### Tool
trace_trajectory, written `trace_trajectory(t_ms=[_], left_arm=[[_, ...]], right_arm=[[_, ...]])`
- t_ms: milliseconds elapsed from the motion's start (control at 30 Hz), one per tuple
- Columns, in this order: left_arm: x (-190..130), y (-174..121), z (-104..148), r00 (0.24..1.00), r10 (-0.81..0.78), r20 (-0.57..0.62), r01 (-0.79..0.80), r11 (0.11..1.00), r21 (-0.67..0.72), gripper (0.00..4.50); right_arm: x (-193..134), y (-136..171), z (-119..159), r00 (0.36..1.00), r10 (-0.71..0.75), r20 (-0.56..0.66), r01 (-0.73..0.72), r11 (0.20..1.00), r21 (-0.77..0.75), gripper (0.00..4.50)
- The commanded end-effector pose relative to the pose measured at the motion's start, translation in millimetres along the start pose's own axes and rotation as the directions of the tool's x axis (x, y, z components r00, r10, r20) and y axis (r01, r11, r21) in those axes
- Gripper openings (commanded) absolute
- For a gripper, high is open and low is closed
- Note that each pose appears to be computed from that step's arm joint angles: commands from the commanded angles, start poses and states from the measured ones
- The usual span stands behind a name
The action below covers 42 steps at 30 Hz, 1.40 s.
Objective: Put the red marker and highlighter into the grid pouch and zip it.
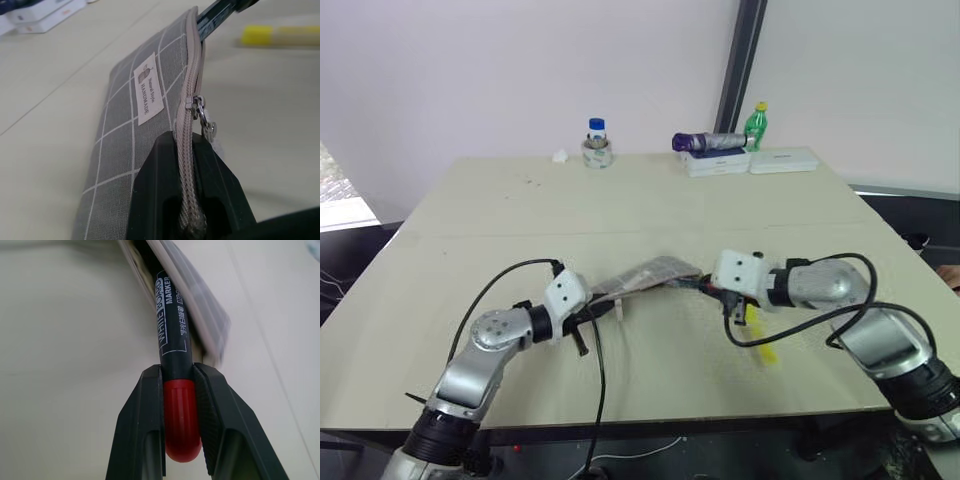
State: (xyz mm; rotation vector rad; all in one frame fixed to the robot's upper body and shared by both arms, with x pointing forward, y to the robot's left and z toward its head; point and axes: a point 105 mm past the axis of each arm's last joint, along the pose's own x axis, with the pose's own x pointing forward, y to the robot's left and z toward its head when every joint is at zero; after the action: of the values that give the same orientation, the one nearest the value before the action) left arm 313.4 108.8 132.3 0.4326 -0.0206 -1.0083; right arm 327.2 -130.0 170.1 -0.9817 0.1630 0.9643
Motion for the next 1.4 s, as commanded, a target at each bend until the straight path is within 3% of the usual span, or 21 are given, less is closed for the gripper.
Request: trace_trajectory(t_ms=[33,333,533,733,867,1000,1200,1400], left_arm=[[-3.7,-17.2,10.2,0.994,-0.109,0.013,0.108,0.992,0.066,0.0],[-8.0,-24.7,11.4,0.986,-0.169,0.015,0.167,0.983,0.071,0.0],[-9.3,-22.5,11.8,0.989,-0.146,0.026,0.145,0.989,0.043,0.0],[-6.1,-11.8,13.6,0.996,-0.067,0.061,0.068,0.997,-0.024,0.0],[0.0,-0.2,15.8,0.997,0.01,0.082,-0.006,0.999,-0.052,0.0],[11.2,9.5,16.8,0.992,0.069,0.104,-0.061,0.995,-0.075,0.0],[26.3,8.3,20.1,0.988,0.079,0.132,-0.069,0.995,-0.077,0.0],[37.7,2.9,24.6,0.986,0.058,0.158,-0.045,0.995,-0.085,0.0]], right_arm=[[0.6,1.7,24.4,0.998,0.031,0.059,-0.023,0.991,-0.13,0.33],[10.7,12.2,43.6,0.987,0.112,0.117,-0.088,0.978,-0.191,0.33],[0.0,-0.3,40.9,0.992,0.047,0.115,-0.029,0.988,-0.149,3.28],[-28.2,-11.9,33.7,0.992,-0.026,0.123,0.023,0.999,0.023,3.28],[-48.7,-14.2,0.9,0.996,-0.088,0.022,0.081,0.974,0.211,3.28],[-61.8,4.3,-49.9,0.98,-0.112,-0.167,0.175,0.886,0.43,3.28],[-67.9,38.2,-86.8,0.952,-0.072,-0.299,0.259,0.714,0.651,3.28],[-66.5,58.0,-91.0,0.947,-0.018,-0.322,0.27,0.59,0.761,3.28]])
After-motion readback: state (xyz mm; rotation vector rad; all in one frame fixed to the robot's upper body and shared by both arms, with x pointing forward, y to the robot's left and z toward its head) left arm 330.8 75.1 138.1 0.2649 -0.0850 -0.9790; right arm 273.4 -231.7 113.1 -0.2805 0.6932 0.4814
